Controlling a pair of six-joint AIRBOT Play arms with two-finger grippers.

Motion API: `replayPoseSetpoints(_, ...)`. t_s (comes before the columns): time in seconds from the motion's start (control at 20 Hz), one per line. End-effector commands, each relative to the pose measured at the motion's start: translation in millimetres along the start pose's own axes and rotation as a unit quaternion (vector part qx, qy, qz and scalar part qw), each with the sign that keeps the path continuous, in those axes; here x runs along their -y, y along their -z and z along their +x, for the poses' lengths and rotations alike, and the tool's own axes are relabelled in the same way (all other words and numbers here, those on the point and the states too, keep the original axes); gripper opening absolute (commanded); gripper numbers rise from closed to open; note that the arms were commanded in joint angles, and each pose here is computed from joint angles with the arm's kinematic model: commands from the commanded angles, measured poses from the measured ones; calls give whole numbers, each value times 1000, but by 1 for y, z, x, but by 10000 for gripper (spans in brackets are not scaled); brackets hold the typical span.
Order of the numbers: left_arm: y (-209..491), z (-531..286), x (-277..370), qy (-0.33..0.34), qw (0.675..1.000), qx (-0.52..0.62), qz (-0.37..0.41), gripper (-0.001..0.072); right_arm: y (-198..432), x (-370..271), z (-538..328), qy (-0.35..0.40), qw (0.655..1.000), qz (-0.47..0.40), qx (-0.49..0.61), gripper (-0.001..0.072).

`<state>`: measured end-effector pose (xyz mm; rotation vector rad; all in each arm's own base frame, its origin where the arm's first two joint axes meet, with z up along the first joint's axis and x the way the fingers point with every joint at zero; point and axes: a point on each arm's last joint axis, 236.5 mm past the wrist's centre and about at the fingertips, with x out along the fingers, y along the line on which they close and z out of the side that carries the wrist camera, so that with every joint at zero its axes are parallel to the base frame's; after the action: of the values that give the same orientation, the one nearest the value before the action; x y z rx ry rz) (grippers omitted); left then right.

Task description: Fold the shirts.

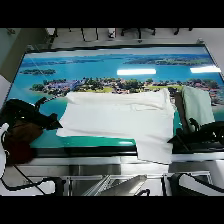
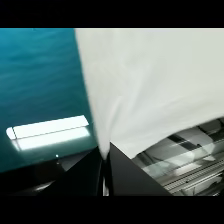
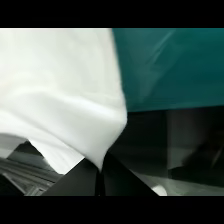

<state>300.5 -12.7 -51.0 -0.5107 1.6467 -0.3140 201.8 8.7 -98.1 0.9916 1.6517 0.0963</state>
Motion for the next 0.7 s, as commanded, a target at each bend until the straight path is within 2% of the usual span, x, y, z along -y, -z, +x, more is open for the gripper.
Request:
replayPoseSetpoints(0.0,30,-19,-38,-58,997,-36,-31,16,4,32,-23,97,994,25,36,18)
replayPoseSetpoints(0.1,29,-21,-40,-57,997,-33,-41,16,-9,2,-28,46,996,-9,78,18)
replayPoseSetpoints(0.2,24,-17,-35,-63,997,-29,-27,16,-32,-55,-40,-58,988,-59,133,18)
replayPoseSetpoints(0.25,16,-14,-30,-70,997,-18,-12,16,-47,-74,-49,-84,979,-75,167,18)
replayPoseSetpoints(0.45,-49,-34,6,-105,989,80,62,17,-95,-128,-62,-60,961,-154,221,18)
replayPoseSetpoints(0.65,-105,-49,29,-110,984,119,81,17,-147,-183,-61,-56,950,-200,235,18)
